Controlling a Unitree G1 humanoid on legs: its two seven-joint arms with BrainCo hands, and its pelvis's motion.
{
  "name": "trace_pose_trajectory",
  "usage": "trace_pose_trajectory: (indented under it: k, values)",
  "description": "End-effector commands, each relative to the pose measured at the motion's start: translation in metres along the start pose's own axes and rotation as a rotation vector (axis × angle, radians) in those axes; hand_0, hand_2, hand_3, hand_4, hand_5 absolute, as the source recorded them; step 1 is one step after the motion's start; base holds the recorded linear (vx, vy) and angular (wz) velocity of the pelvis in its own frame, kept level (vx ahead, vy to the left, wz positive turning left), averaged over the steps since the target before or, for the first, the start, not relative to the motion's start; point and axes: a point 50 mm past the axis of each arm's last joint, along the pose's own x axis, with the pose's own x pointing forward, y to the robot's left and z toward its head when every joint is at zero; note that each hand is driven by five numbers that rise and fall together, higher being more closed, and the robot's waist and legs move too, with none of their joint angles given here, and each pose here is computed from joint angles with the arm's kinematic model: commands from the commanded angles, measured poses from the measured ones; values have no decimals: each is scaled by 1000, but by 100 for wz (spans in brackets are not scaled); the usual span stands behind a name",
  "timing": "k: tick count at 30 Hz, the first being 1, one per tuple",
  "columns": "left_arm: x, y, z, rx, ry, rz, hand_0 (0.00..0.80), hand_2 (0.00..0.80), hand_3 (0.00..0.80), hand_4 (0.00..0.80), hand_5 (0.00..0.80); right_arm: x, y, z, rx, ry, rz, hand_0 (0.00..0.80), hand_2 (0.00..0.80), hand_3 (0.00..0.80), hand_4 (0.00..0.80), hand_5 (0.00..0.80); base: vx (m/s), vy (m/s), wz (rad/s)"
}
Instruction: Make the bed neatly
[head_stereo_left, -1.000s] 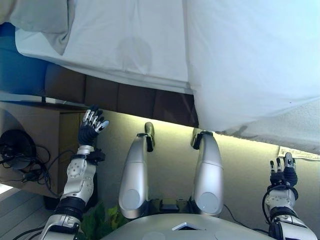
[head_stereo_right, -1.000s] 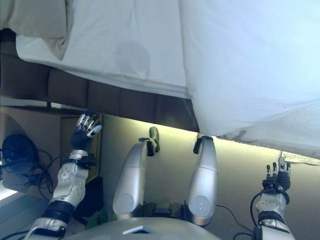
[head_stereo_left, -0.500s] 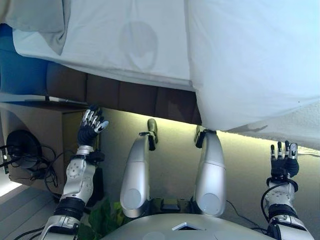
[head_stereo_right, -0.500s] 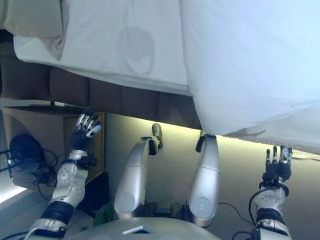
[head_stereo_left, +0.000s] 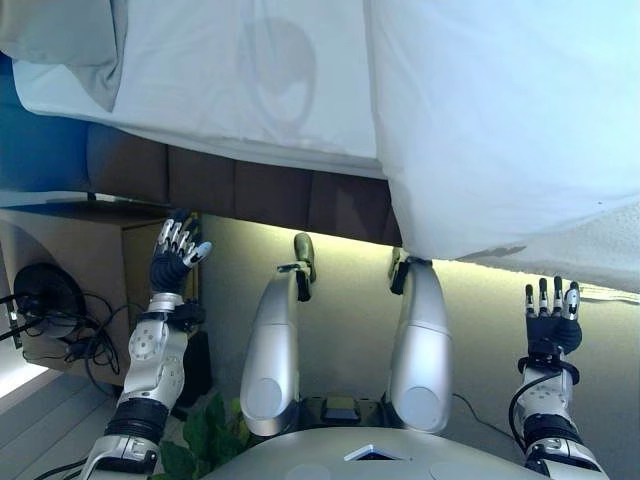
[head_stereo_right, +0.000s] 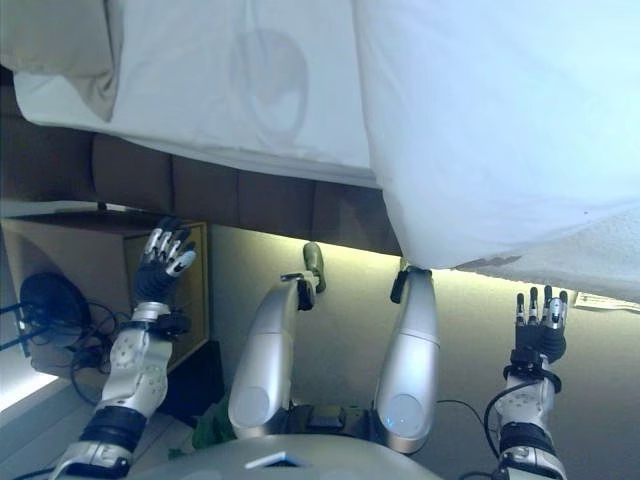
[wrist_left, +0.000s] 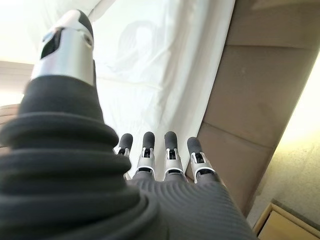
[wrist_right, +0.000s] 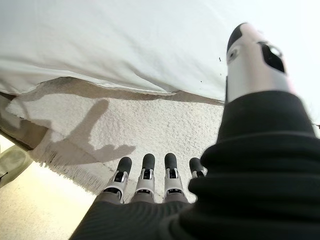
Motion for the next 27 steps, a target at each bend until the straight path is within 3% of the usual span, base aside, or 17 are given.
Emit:
trace_pose_trajectory:
  k: [1, 4, 8, 27]
  values:
    - [-6, 11, 12, 31, -65, 39, 0, 0, 0, 0, 0, -4, -3, 6, -43, 6, -50, 0, 0, 0, 0, 0, 55, -55, 4]
    - [4, -2, 13, 28, -55, 1, 0, 0, 0, 0, 0, 22, 27, 3, 5, -45, -102, 0, 0, 0, 0, 0, 42, -46, 5]
    - [10, -9, 17, 39, -63, -44, 0, 0, 0, 0, 0, 36, 35, 8, 26, -94, -129, 0, 0, 0, 0, 0, 14, -88, 11]
    - [16, -22, 30, 55, -92, -152, 0, 0, 0, 0, 0, 69, 79, 15, -53, -112, 24, 0, 0, 0, 0, 0, 0, -32, 8]
